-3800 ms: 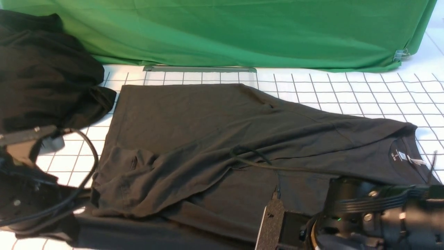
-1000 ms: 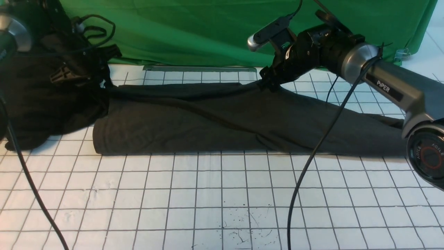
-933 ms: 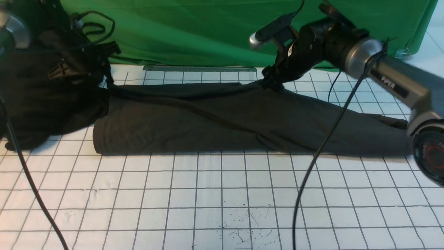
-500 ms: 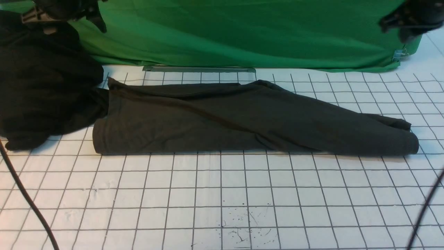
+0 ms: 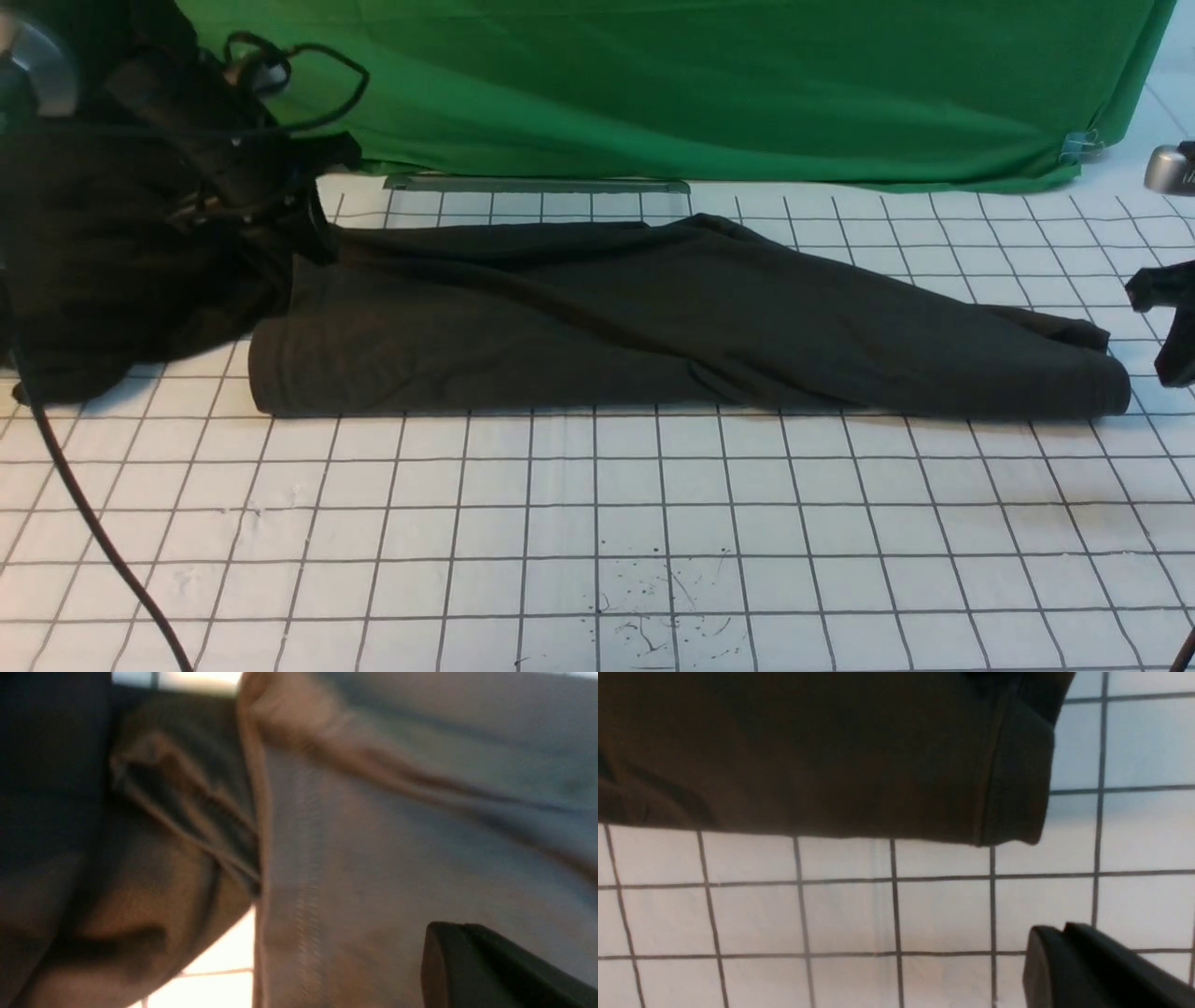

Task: Fold a long-sleeved shirt over a white checkered tablecloth.
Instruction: 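Fold the black garment in half by bringing its near edge over to the far edge, then pull the folded dark garment lengthwise by its ends to straighten it flat on the table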

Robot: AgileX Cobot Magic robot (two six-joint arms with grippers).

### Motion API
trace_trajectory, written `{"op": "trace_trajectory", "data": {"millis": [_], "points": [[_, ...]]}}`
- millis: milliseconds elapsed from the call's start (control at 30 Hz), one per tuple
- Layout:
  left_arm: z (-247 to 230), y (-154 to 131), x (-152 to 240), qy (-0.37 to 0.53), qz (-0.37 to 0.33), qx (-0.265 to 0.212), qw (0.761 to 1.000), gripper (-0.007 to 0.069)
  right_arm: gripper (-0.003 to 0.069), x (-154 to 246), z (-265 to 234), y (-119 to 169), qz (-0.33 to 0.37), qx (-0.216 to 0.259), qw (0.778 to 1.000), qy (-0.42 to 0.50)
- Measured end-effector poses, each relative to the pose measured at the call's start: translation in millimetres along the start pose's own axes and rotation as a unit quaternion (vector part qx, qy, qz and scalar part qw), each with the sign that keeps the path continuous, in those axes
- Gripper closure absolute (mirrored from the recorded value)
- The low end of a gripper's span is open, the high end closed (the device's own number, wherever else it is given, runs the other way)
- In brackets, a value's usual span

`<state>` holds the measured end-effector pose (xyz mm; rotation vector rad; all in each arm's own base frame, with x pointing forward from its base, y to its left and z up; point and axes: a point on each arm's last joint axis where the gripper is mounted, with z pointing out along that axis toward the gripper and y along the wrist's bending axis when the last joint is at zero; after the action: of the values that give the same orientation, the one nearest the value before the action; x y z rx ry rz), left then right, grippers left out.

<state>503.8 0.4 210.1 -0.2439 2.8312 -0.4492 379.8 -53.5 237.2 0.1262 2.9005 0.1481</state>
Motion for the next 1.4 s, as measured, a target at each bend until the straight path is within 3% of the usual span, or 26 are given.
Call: {"op": "trace_trajectory", "data": {"millis": [267,400,533,633,767,833,1067,1400], "points": [[42.0,7.3,-14.1,-0.065,-0.033,0.03,0.997,0.0624,0.0621,-1.1,4.7,4.2,0.001,-0.006,1.0,-0.017],[40.6,11.8,-34.7,-0.178,-0.073,0.036,0.981,0.0624,0.0613,-2.0,4.7,4.2,0.001,-0.006,1.0,-0.022],[32.3,14.4,-41.7,-0.204,-0.137,0.083,0.966,0.0624,0.0601,-2.5,4.6,4.1,0.001,-0.005,1.0,-0.024],[24.0,7.9,-40.3,-0.19,-0.12,0.114,0.968,0.0624,0.0592,-2.6,4.6,4.1,0.001,-0.005,1.0,-0.025],[-4.0,-12.1,-34.7,-0.148,-0.044,0.149,0.977,0.0624,0.0566,-2.9,4.6,4.1,0.0,-0.005,1.0,-0.027],[-28.3,-23.9,-27.2,-0.109,0.001,0.162,0.981,0.0624,0.0494,-4.6,4.5,3.8,-0.002,-0.003,0.999,-0.036],[-36.5,-22.5,-20.2,-0.07,0.034,0.128,0.989,0.0624,0.0328,-16.2,17.7,0.3,-0.001,0.005,0.997,-0.08],[-35.9,-21.5,-20.1,-0.068,0.036,0.122,0.99,0.0624,0.0308,-27.2,62.5,-7.7,0.006,0.013,0.995,-0.096]]}}
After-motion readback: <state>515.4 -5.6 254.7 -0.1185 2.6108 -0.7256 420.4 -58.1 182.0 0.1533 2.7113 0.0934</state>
